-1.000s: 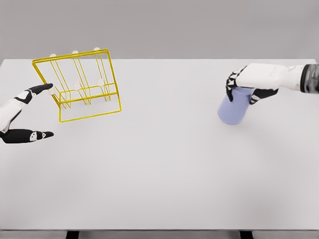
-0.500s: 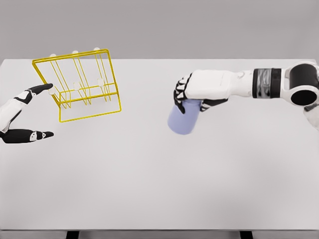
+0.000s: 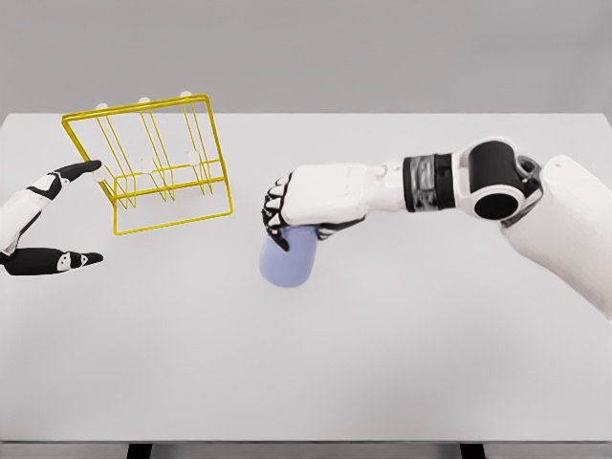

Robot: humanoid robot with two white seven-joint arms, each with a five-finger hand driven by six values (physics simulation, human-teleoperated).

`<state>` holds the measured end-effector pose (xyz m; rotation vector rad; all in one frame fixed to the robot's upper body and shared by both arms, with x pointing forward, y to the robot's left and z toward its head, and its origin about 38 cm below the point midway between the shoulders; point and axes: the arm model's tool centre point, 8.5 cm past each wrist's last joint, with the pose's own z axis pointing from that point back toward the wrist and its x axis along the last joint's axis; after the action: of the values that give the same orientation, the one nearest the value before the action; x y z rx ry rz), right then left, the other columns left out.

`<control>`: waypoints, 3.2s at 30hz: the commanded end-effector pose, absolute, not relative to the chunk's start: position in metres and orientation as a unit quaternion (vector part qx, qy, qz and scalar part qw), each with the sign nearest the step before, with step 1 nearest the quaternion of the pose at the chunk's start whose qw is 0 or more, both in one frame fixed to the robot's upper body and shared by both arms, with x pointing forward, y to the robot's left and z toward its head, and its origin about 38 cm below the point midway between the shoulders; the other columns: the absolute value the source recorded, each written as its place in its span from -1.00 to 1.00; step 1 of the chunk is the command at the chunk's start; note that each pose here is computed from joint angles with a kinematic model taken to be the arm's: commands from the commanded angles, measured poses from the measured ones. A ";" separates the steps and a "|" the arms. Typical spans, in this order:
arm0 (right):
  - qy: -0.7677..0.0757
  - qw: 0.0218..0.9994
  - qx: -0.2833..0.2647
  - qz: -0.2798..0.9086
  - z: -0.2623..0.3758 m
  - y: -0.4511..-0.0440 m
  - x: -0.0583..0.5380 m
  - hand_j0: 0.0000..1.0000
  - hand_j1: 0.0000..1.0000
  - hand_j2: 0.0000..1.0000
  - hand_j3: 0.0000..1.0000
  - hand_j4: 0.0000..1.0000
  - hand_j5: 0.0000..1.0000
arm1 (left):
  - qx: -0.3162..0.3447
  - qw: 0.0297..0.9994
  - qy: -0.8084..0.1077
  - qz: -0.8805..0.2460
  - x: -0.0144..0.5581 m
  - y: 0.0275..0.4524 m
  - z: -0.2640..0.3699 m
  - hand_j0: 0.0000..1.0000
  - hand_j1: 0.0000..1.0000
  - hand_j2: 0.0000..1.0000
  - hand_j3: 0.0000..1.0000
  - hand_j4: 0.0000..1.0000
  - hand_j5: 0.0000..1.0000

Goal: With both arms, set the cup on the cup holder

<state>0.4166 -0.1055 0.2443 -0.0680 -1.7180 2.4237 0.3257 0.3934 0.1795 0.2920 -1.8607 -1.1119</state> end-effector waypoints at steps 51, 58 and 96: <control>-0.659 0.340 -0.217 0.635 0.246 -0.357 0.378 1.00 1.00 1.00 1.00 1.00 1.00 | 0.223 0.352 -0.693 -0.588 0.349 0.400 0.248 1.00 1.00 1.00 1.00 1.00 1.00; -0.638 0.382 -0.191 0.640 0.209 -0.366 0.365 1.00 1.00 1.00 1.00 1.00 1.00 | 0.111 0.341 -0.636 -0.684 0.356 0.359 0.238 1.00 1.00 1.00 1.00 1.00 1.00; -0.635 0.361 -0.189 0.656 0.214 -0.355 0.356 1.00 1.00 1.00 1.00 1.00 1.00 | -0.015 0.082 -0.497 -0.864 0.379 0.169 0.242 1.00 1.00 1.00 1.00 1.00 1.00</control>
<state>0.3563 -0.3550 0.2114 -0.4865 -1.6298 1.6929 0.3787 0.1725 0.2438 -0.0563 -1.4875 -2.5647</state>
